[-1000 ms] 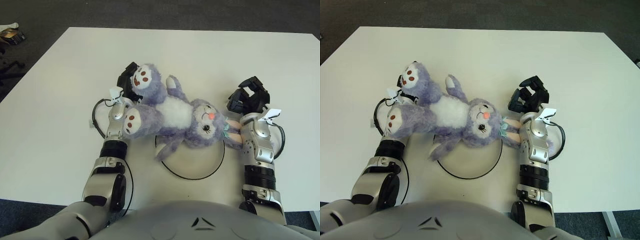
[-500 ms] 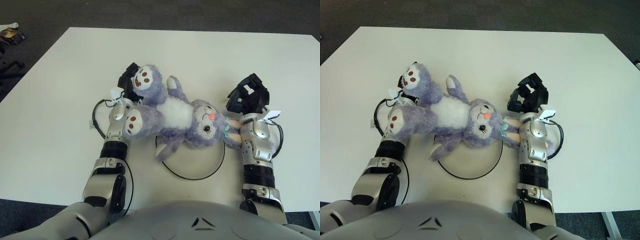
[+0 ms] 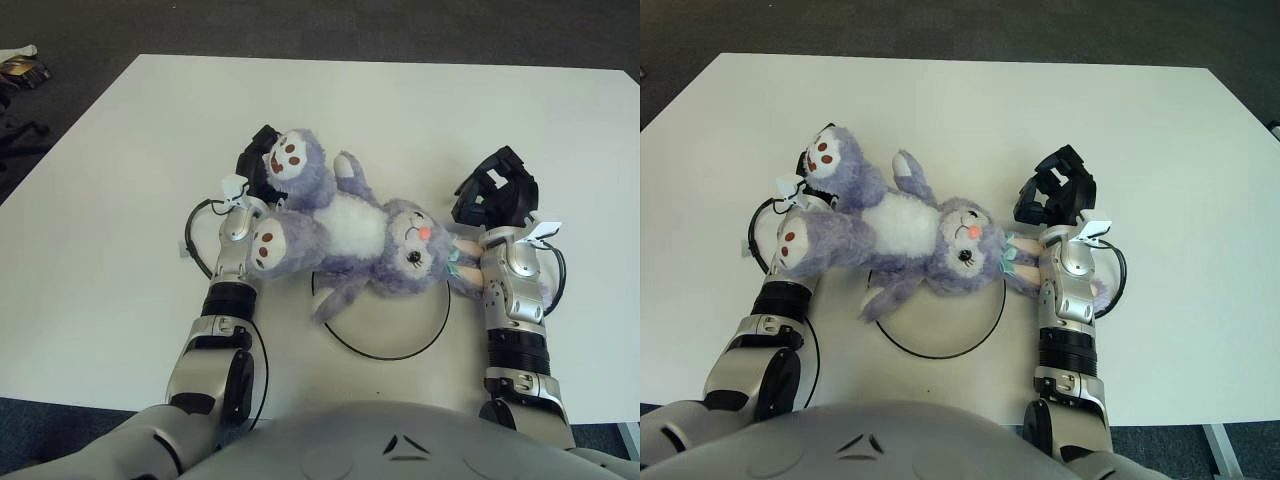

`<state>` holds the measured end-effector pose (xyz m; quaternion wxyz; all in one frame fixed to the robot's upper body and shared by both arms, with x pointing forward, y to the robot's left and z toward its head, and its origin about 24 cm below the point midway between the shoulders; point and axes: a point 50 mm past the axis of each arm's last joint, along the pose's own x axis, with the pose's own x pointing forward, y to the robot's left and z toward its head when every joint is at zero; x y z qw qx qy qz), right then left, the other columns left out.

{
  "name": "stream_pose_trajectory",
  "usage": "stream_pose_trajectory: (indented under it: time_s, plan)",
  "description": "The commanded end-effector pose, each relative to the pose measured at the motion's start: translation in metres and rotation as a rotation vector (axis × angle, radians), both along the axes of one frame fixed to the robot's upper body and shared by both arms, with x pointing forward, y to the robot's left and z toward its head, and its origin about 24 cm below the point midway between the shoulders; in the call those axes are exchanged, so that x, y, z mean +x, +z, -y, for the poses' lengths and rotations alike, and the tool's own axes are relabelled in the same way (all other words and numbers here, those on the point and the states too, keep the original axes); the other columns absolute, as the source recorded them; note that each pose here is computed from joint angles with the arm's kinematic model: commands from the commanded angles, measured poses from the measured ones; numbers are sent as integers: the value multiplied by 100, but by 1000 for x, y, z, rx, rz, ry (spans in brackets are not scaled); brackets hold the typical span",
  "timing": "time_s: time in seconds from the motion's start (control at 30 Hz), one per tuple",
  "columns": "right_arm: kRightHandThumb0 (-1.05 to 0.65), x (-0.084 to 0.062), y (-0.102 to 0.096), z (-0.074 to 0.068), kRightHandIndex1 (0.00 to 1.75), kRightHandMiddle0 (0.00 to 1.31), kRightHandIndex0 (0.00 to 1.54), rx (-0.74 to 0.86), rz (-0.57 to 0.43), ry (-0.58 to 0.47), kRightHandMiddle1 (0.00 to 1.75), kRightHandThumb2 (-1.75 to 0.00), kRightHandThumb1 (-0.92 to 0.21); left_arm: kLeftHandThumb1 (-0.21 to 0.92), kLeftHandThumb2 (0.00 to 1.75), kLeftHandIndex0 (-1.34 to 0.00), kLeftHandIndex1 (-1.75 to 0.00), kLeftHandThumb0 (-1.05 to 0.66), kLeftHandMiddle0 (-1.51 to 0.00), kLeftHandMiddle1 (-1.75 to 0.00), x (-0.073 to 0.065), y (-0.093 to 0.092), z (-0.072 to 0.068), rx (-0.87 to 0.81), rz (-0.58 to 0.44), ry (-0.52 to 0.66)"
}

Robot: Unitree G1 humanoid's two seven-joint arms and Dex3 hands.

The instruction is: Put the doll into the plate.

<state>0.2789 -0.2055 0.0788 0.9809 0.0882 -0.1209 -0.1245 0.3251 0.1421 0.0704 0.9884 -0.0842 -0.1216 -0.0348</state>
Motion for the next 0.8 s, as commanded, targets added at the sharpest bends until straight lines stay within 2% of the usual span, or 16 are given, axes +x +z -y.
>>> stream_pose_trajectory:
  time_s: [0.0,0.77]
  plan:
    - [-1,-8,-15,1,175,76,87,21,-44,-6,167,-175,8,9,157,-58,-175,0,-77,-170,-4,-3,-1,-5,-2,8]
    - [-1,-11,-16,1,175,76,87,38,-76,4,166,-174,9,9,157,-58,-175,0,-77,-171,-7,-3,0,0,-6,16]
